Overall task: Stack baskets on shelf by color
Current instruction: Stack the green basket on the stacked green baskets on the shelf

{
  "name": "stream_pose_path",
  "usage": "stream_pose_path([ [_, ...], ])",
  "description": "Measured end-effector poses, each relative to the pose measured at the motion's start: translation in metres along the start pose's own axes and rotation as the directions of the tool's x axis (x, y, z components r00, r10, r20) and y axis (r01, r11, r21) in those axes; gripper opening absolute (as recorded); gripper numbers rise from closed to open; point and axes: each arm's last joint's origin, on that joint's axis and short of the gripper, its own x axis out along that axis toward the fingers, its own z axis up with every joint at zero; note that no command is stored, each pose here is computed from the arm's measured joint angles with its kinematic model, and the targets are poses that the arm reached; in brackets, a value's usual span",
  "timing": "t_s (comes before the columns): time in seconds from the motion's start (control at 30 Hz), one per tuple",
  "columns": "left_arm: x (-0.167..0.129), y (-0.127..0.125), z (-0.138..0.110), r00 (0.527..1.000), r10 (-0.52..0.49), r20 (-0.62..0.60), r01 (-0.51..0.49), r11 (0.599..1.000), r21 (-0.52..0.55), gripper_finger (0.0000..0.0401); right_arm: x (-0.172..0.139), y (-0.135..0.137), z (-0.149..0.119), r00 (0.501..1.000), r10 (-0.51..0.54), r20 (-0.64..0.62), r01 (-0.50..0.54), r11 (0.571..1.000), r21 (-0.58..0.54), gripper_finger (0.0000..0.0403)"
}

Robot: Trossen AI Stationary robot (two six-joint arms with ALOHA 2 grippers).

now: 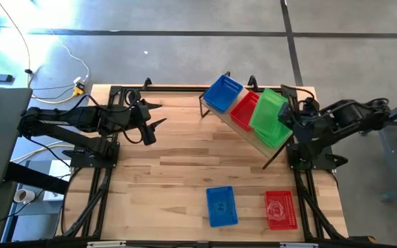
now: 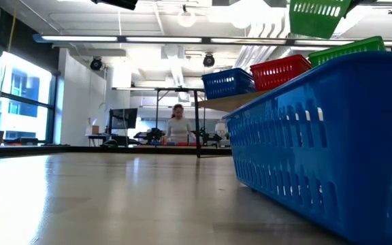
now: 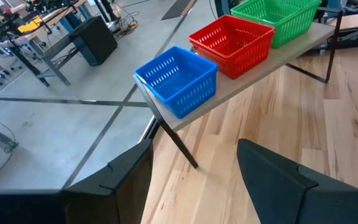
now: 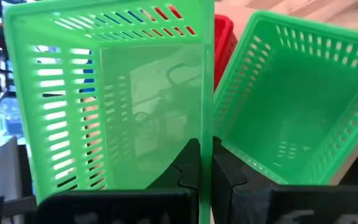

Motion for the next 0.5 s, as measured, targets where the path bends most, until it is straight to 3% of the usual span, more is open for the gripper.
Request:
stream_pose_path([
  [0.5, 0.000, 0.000, 0.000, 1.000, 0.000, 0.000, 0.000, 1.000, -0.025, 0.0223, 0.007, -0.021, 0.017, 0.997, -0.069, -0.037, 0.070, 0.997, 0.012, 0.0000],
])
